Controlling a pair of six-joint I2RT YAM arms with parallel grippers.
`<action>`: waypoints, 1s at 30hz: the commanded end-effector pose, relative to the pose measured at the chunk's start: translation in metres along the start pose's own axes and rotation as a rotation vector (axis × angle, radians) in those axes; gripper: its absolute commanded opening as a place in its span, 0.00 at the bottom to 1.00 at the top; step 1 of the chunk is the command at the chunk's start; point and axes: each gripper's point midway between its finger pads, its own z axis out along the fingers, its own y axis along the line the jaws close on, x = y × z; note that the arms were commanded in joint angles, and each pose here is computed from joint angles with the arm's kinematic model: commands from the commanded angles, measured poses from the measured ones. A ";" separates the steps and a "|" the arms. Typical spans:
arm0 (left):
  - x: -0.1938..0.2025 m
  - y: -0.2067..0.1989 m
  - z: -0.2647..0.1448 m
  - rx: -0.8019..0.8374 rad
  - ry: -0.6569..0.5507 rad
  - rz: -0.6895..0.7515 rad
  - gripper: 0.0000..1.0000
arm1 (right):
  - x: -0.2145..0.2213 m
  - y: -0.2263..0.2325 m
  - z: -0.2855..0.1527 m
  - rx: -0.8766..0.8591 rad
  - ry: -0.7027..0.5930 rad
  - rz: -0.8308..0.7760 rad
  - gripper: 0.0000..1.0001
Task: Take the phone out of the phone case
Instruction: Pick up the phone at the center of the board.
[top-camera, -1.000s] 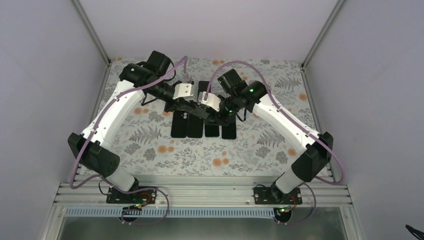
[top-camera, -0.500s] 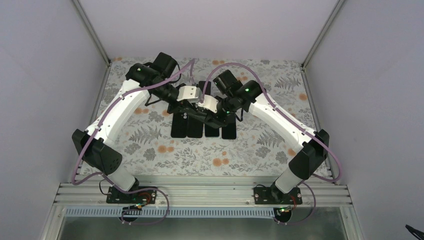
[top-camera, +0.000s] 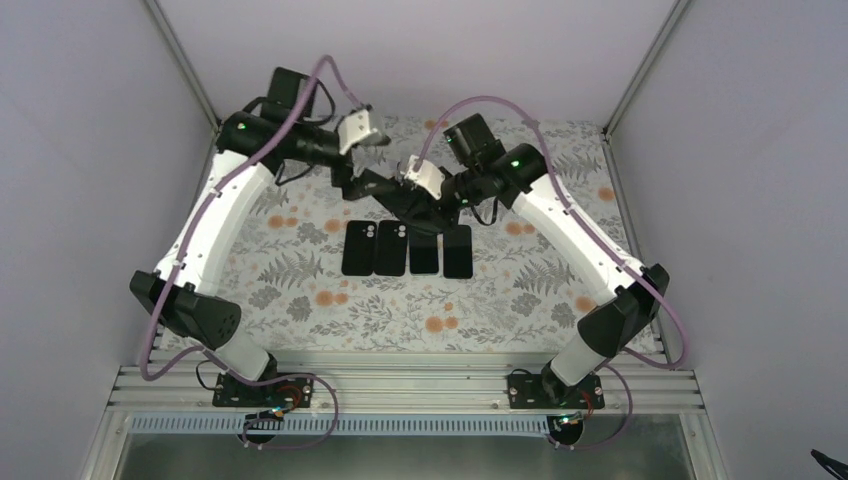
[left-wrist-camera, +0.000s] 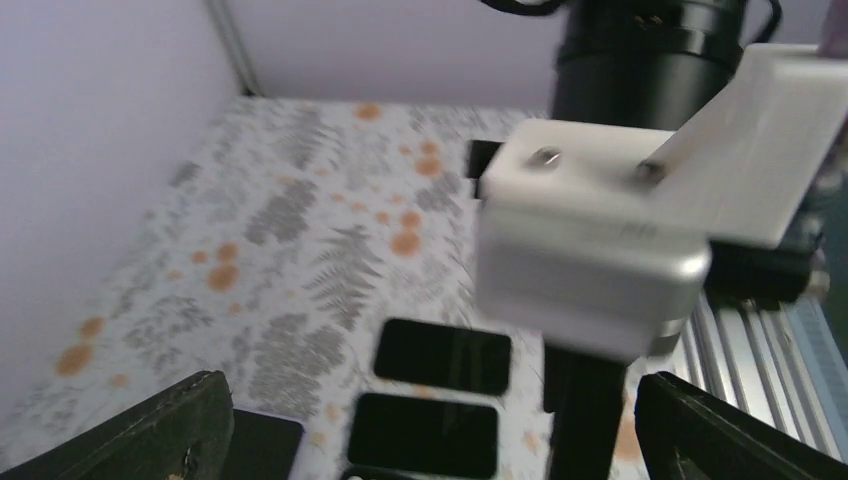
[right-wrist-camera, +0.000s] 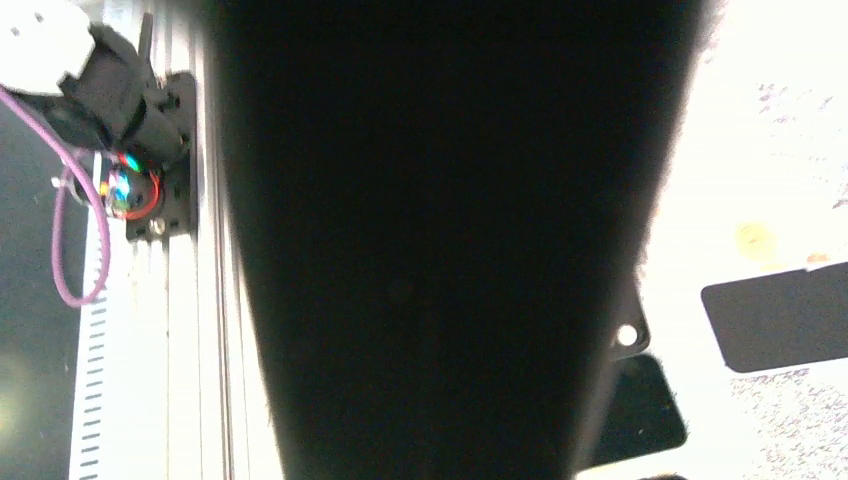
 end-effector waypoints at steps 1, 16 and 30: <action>-0.055 0.022 -0.049 -0.085 -0.222 -0.052 1.00 | -0.051 0.003 -0.045 -0.035 -0.221 0.002 0.04; -0.074 0.024 -0.085 0.014 -0.467 -0.250 1.00 | -0.115 -0.019 -0.143 -0.158 -0.655 0.061 0.04; -0.068 -0.036 -0.034 0.174 -0.489 -0.227 0.89 | -0.129 0.007 -0.169 -0.314 -0.770 0.077 0.04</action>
